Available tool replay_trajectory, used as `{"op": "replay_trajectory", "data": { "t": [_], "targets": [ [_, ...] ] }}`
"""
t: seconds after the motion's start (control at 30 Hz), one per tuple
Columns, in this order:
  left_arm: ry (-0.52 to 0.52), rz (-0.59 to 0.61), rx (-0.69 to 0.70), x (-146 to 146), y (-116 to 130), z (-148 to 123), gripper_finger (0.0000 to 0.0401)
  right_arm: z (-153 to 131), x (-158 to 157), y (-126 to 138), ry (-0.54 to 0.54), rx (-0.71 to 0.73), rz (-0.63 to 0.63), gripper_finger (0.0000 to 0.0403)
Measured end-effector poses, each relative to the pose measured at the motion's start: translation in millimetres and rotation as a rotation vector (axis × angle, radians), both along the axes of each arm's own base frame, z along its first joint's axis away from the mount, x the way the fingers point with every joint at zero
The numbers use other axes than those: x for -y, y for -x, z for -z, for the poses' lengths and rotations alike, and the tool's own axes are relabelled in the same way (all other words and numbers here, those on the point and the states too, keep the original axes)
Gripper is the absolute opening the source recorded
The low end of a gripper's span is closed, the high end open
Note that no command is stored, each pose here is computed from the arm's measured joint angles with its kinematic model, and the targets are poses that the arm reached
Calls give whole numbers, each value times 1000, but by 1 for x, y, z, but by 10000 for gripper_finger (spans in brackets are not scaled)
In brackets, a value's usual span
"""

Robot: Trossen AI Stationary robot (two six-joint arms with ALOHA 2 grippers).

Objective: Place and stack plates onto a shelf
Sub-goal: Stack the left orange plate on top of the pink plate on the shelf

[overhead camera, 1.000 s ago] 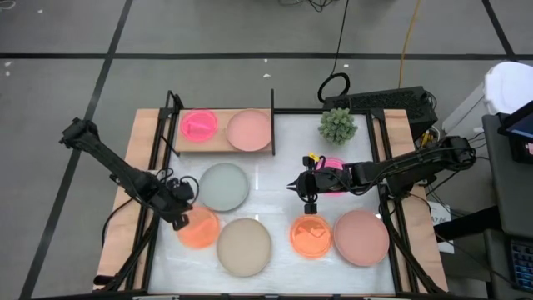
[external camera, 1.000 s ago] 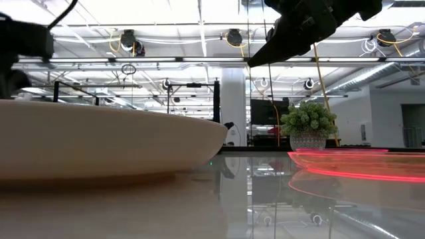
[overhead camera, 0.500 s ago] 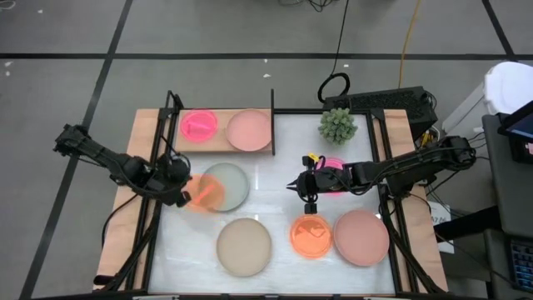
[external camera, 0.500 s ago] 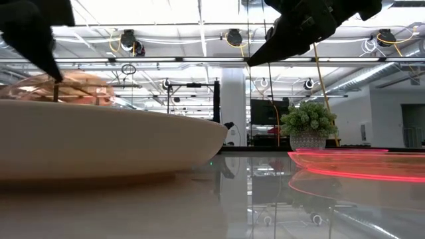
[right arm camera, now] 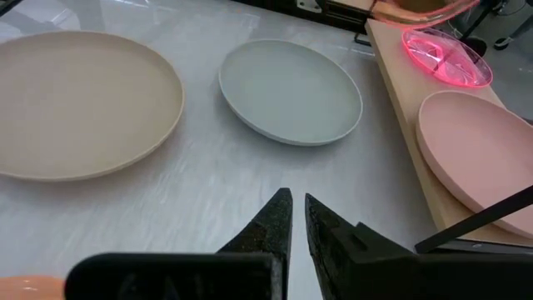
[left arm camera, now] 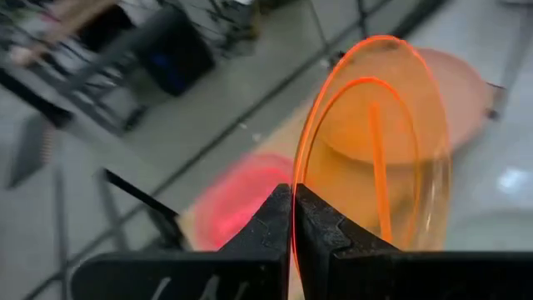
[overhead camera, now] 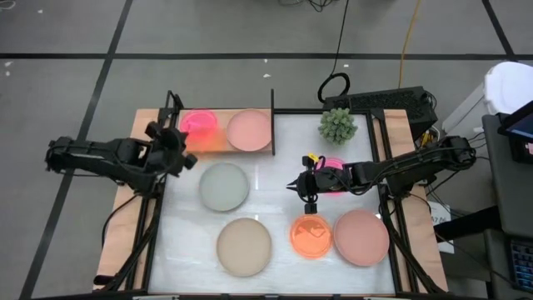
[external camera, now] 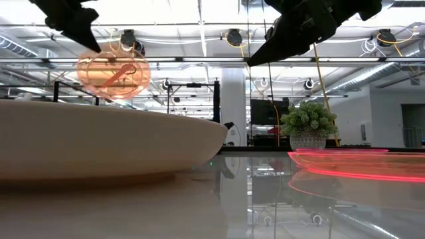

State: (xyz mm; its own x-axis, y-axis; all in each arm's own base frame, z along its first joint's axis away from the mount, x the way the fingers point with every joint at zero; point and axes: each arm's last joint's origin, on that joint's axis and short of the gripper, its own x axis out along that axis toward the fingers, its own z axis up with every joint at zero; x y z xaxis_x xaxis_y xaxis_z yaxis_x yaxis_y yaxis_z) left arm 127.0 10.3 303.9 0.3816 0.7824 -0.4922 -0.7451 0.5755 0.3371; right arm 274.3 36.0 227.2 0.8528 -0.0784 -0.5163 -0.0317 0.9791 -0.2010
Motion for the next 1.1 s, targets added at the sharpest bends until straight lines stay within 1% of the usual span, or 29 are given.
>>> {"op": "replay_trajectory", "data": {
  "t": [0.07,0.2,0.43,0.6,0.77,0.9,0.97,1.1],
  "targets": [
    [-32,-27,-4,-6,-2,-2,8,0,0,0,0,-1,0,20],
    [-59,-95,2,-19,-2,-6,8,0,0,0,0,-1,0,20],
    [-104,-240,43,-47,9,-19,8,0,0,0,0,-1,0,20],
    [-95,-271,94,-70,17,-28,8,0,0,0,0,0,0,20],
    [-66,-229,152,-92,23,-33,8,0,0,0,0,0,0,20],
    [-30,-290,148,-110,33,-30,8,0,0,0,0,-1,0,20],
    [-15,-307,153,-115,37,-29,8,0,0,0,0,-2,0,20],
    [38,-291,255,-115,33,-29,8,0,0,0,2,-3,-1,20]
  ]
}}
